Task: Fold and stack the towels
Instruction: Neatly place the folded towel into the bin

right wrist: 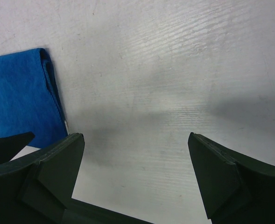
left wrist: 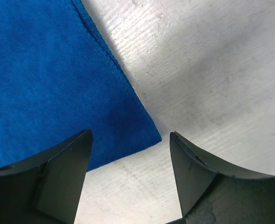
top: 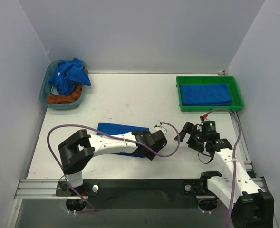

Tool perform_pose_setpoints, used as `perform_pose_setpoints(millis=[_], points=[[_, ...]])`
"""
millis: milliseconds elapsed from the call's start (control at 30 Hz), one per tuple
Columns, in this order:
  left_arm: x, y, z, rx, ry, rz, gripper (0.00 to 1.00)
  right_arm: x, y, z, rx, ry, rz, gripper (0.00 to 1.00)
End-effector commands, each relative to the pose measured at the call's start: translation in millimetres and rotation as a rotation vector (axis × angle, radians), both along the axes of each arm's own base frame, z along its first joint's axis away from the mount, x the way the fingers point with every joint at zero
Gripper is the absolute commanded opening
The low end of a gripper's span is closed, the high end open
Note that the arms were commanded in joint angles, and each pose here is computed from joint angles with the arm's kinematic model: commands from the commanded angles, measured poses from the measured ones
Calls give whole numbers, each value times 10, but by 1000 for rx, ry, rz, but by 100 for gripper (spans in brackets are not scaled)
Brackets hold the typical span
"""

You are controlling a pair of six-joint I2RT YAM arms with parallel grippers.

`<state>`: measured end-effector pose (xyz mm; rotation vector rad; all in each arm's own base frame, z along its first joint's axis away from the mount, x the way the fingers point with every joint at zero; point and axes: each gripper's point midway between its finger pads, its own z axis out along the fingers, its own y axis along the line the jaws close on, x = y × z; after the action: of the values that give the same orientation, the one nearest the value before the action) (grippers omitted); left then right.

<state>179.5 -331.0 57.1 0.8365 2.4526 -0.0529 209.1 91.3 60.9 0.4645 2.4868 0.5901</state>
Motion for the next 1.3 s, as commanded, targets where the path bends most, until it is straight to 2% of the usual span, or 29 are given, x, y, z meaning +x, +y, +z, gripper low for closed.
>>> perform_pose_setpoints(millis=[0,367,467,533,600,700,733,833,967,1033,1067,1100,1267], points=[[8,-123,22,1,20,-30,77,-91,-22,-78,-8,29,13,100],[-158,-4,-364,98,130,-12,72,-79,-26,-106,-6,46,6,100],[-183,87,-433,139,142,2,64,-69,-3,-110,7,45,6,100],[-188,163,-482,175,146,12,52,-56,24,-99,23,41,9,100],[-188,209,-507,197,148,21,47,-47,41,-95,35,38,5,100],[-164,223,-510,204,141,25,24,-35,85,-84,67,34,1,100],[-134,239,-510,206,135,33,14,-44,121,-81,84,35,12,100],[-60,235,-472,201,116,41,0,-53,212,-99,136,44,18,99],[9,205,-364,164,100,46,0,-12,433,-78,241,29,31,99],[30,149,-270,115,99,44,0,-13,569,-104,309,45,13,99],[44,113,-231,89,96,44,0,81,632,-37,341,-4,15,99],[29,89,-171,65,103,40,0,88,681,-68,378,28,-24,99],[61,80,-45,-9,111,65,0,213,909,-85,397,38,-42,99]])
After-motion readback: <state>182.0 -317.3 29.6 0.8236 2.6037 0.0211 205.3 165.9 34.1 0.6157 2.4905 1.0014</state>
